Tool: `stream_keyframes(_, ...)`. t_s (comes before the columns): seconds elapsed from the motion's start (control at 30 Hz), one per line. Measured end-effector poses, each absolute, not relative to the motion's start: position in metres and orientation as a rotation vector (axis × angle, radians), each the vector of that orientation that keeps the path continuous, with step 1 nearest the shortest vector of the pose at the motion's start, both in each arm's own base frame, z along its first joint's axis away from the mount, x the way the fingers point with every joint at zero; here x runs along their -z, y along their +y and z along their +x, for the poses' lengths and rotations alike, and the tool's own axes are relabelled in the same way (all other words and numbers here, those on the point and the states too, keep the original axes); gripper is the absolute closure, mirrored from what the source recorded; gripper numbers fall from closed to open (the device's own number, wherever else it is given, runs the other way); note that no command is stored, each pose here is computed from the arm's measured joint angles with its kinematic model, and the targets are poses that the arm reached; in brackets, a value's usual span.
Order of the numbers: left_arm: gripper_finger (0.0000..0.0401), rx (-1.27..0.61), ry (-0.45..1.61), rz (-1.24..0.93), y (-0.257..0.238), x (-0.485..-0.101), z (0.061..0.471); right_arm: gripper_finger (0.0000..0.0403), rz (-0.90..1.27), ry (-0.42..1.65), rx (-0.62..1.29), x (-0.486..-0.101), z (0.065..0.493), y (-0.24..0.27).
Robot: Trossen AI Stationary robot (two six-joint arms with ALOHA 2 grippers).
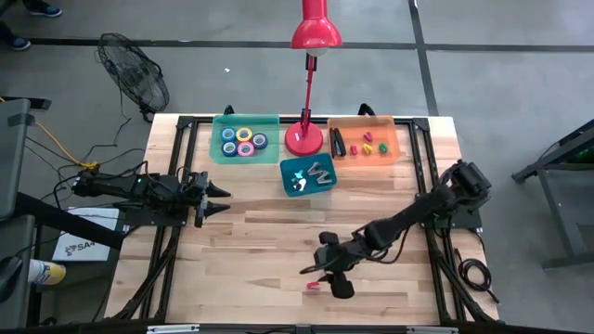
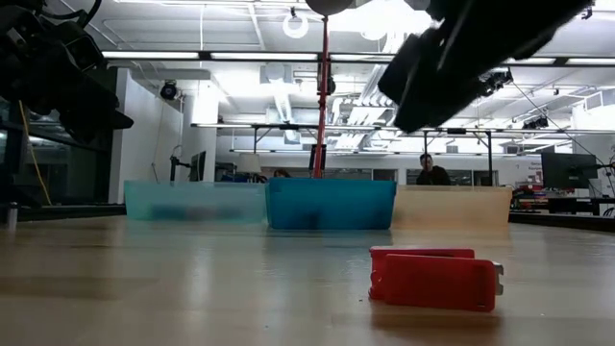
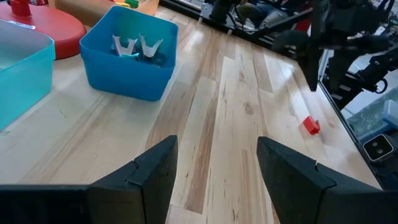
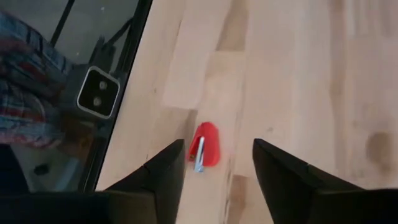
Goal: Pick and place Stapler, Stapler remover, tape
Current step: Put the red stapler into the orange bin
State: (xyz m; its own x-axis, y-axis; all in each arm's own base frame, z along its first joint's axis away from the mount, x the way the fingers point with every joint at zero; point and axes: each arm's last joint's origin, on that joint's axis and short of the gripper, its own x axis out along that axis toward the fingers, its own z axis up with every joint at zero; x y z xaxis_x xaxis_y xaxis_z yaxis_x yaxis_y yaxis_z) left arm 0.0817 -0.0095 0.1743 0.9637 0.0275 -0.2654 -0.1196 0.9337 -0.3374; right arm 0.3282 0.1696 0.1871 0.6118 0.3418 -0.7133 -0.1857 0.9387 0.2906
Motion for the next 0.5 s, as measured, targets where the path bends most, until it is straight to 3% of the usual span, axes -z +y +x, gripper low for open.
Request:
stream_keyframes(0.3,0.0184,-0.076,0.260,-0.359,-0.010,-0.174,0.082,0.0139,0.170,0.900,-0.363,-0.165,0.335,0.178)
stream_keyframes(0.5,0.0184,-0.077,0.261,-0.359,-0.010,-0.174,0.082,0.0129,0.046,0.879,-0.430,-0.157,0.348,0.199)
